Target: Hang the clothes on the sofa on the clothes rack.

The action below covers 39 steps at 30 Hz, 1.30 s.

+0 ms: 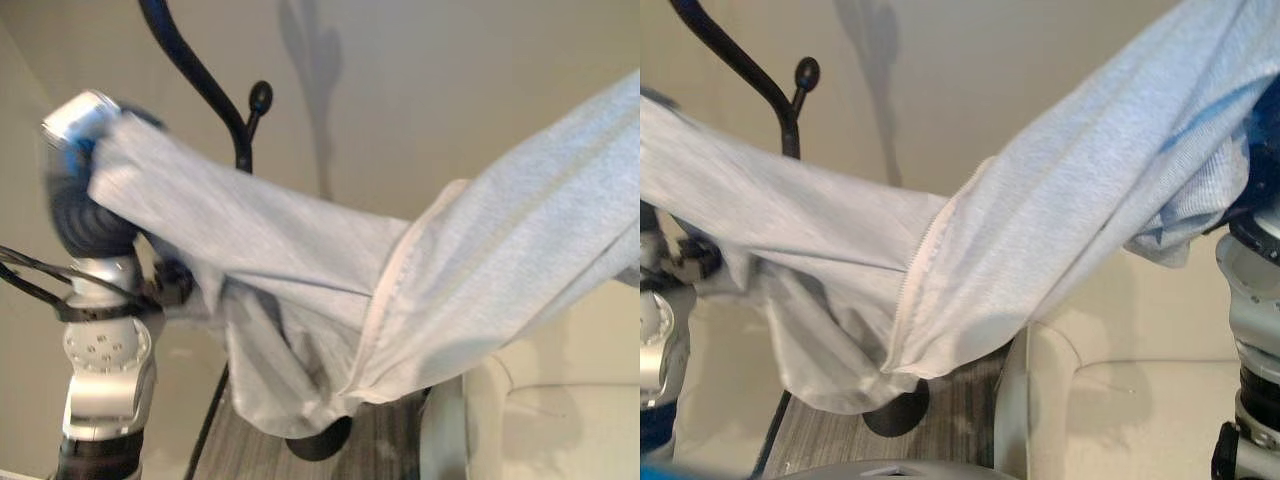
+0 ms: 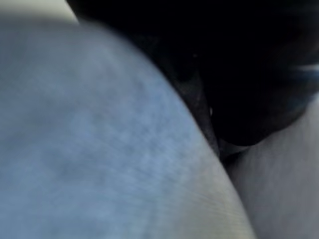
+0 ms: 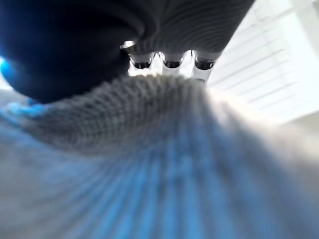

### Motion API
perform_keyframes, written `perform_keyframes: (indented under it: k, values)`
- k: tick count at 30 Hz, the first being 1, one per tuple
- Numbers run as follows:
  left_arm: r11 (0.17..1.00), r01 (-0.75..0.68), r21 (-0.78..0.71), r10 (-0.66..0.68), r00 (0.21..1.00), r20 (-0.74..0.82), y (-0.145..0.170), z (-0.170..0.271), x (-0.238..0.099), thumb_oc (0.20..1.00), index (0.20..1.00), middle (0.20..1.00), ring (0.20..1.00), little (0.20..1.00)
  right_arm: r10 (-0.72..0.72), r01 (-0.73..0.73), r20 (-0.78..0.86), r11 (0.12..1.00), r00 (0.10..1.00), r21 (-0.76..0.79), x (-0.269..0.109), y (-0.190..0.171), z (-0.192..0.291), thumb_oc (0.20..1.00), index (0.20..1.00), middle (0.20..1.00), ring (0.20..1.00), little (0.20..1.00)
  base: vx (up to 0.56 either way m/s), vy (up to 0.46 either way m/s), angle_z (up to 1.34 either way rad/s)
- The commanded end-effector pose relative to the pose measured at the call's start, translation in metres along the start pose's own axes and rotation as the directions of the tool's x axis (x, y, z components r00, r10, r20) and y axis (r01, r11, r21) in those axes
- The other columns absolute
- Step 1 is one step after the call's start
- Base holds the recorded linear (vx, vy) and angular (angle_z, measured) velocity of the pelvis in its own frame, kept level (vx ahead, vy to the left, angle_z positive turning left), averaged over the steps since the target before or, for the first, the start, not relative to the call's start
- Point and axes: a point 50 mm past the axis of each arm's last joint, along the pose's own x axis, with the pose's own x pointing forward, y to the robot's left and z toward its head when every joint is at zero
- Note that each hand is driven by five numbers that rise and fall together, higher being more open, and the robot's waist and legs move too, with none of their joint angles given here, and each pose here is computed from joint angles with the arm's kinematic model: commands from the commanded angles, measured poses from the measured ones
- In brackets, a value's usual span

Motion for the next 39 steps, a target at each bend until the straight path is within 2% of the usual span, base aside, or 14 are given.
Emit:
perform_keyframes:
  k: [1,3,6,7,9,15,17,18,19,20,25,29,36,39]
  values:
    - [0.985,0.001,0.175,-0.008,0.999,0.041,-0.003,-0.008,0.003,0.2,0.2,0.2,0.2,0.2,0.06,-0.06,-0.003,0.998,0.998,0.012,0.001,0.008,-0.004,0.2,0.2,0.2,0.2,0.2,0.02,0.008,-0.04]
    - [0.93,0.0,0.367,-0.047,0.992,0.117,-0.007,-0.014,0.024,0.2,0.2,0.2,0.2,0.2,0.086,-0.086,0.01,0.995,0.996,0.056,0.005,0.018,-0.002,0.2,0.2,0.2,0.2,0.2,0.03,0.007,-0.01]
    - [0.829,0.009,0.559,-0.092,0.988,0.121,-0.006,-0.033,0.041,0.2,0.2,0.2,0.2,0.2,0.115,-0.115,0.008,0.99,0.993,0.08,0.008,0.031,-0.006,0.2,0.2,0.2,0.2,0.2,0.0,0.017,-0.04]
    - [0.827,0.004,0.562,-0.09,0.988,0.125,-0.006,-0.035,0.042,0.2,0.2,0.2,0.2,0.2,0.111,-0.112,0.008,0.99,0.994,0.081,0.009,0.033,-0.006,0.2,0.2,0.2,0.2,0.2,0.01,0.025,-0.08]
    - [0.689,0.017,0.724,-0.124,0.988,0.095,0.004,-0.053,0.054,0.2,0.2,0.2,0.2,0.2,0.149,-0.147,-0.006,0.984,0.989,0.098,0.008,0.044,-0.011,0.2,0.2,0.2,0.2,0.2,0.03,0.033,-0.09]
    - [0.512,0.011,0.859,-0.108,0.993,0.051,0.023,-0.076,0.076,0.2,0.2,0.2,0.2,0.2,0.19,-0.186,-0.047,0.979,0.981,0.079,0.012,0.058,-0.027,0.2,0.2,0.2,0.2,0.2,0.03,0.043,-0.04]
    - [0.414,0.024,0.91,-0.099,0.995,0.019,0.034,-0.085,0.083,0.2,0.2,0.2,0.2,0.2,0.21,-0.208,-0.067,0.977,0.975,0.04,0.015,0.061,-0.038,0.2,0.2,0.2,0.2,0.2,0.03,0.054,0.0]
    - [0.413,0.021,0.911,-0.1,0.995,0.023,0.033,-0.086,0.084,0.2,0.2,0.2,0.2,0.2,0.207,-0.205,-0.068,0.978,0.976,0.039,0.016,0.061,-0.039,0.2,0.2,0.2,0.2,0.2,0.03,0.044,0.0]
    - [0.346,0.04,0.938,-0.096,0.995,-0.007,0.039,-0.091,0.085,0.2,0.2,0.2,0.2,0.2,0.206,-0.206,-0.075,0.978,0.976,0.011,0.018,0.061,-0.045,0.2,0.2,0.2,0.2,0.2,0.03,0.044,-0.01]
    - [0.322,0.057,0.945,-0.104,0.994,-0.024,0.04,-0.094,0.084,0.2,0.2,0.2,0.2,0.2,0.207,-0.208,-0.082,0.978,0.975,-0.01,0.019,0.059,-0.049,0.2,0.2,0.2,0.2,0.2,0.04,0.053,0.0]
    - [0.27,0.165,0.949,-0.118,0.983,-0.138,0.043,-0.113,0.07,0.2,0.2,0.2,0.2,0.2,0.213,-0.221,-0.118,0.974,0.97,-0.058,0.018,0.054,-0.062,0.2,0.2,0.2,0.2,0.2,0.02,0.043,0.05]
    - [0.178,0.271,0.946,-0.102,0.961,-0.256,0.059,-0.132,0.052,0.2,0.2,0.2,0.2,0.2,0.253,-0.268,-0.155,0.96,0.955,-0.08,0.007,0.054,-0.07,0.2,0.2,0.2,0.2,0.2,0.03,0.046,0.02]
    - [0.138,0.296,0.945,-0.067,0.955,-0.29,0.074,-0.134,0.041,0.2,0.2,0.2,0.2,0.2,0.281,-0.304,-0.189,0.947,0.941,-0.106,-0.002,0.051,-0.078,0.2,0.2,0.2,0.2,0.2,0.02,0.02,-0.02]
    - [0.125,0.327,0.937,-0.051,0.945,-0.324,0.081,-0.137,0.03,0.2,0.2,0.2,0.2,0.2,0.314,-0.327,-0.178,0.944,0.933,-0.05,-0.008,0.056,-0.071,0.2,0.2,0.2,0.2,0.2,0.02,0.015,-0.01]
